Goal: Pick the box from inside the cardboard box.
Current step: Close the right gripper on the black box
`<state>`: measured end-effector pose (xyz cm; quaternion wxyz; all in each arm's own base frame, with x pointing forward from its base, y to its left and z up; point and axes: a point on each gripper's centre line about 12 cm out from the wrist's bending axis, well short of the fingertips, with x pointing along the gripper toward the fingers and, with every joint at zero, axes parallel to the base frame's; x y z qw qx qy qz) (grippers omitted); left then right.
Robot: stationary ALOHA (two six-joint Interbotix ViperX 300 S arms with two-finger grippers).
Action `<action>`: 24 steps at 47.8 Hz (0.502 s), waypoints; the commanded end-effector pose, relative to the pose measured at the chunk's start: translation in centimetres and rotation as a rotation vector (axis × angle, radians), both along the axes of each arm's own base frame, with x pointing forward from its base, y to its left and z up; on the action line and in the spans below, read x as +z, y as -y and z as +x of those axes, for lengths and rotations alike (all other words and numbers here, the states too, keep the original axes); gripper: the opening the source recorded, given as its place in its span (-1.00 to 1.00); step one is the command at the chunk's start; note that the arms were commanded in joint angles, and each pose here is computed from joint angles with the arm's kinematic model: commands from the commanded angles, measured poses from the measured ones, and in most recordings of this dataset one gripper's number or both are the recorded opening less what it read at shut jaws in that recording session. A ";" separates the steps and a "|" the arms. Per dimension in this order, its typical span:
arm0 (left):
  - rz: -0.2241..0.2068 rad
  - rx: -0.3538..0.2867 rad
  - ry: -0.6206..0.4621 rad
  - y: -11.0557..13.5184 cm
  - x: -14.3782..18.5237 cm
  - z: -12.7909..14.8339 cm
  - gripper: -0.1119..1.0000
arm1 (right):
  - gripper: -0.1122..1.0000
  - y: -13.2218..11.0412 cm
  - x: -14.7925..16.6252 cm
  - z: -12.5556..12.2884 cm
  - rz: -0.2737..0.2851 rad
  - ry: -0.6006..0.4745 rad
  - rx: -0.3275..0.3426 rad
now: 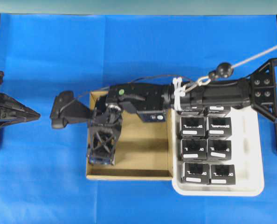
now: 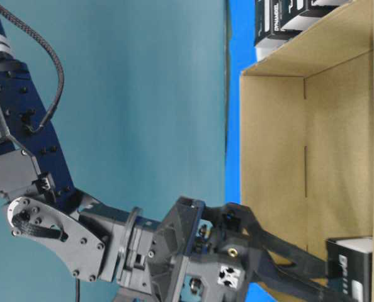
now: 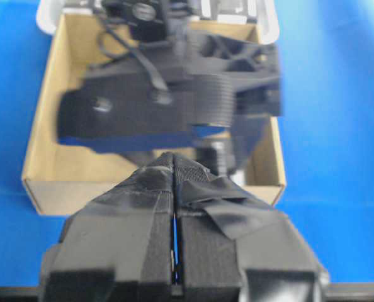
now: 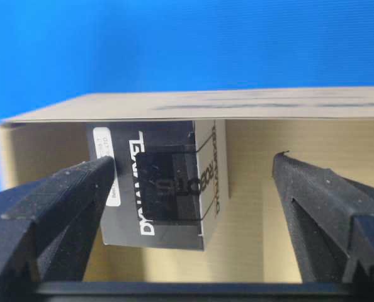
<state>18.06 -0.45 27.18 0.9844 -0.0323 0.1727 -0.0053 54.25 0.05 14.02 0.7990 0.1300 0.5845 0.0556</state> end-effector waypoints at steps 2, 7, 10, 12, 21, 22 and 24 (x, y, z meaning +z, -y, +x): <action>0.000 -0.001 0.018 0.0 0.5 0.2 -0.90 | 0.99 1.2 0.2 0.1 -0.019 0.011 -0.009; -0.001 -0.001 0.021 0.0 0.6 0.2 -0.90 | 0.99 1.4 0.3 0.1 -0.019 0.012 -0.013; 0.000 -0.001 0.020 0.0 0.6 0.2 -0.90 | 0.99 1.2 0.4 0.2 -0.020 0.017 -0.009; 0.000 -0.001 0.020 0.0 0.6 0.2 -0.90 | 0.99 0.9 0.6 0.2 -0.020 0.020 -0.004; -0.001 -0.002 0.038 0.0 0.8 0.2 -0.90 | 0.99 0.3 2.5 0.3 -0.025 0.060 0.018; -0.001 -0.002 0.041 0.0 0.9 0.2 -0.90 | 0.99 0.2 2.7 0.4 -0.027 0.066 0.025; -0.001 -0.002 0.038 0.0 0.8 0.2 -0.90 | 0.99 0.1 3.1 0.4 -0.032 0.075 0.038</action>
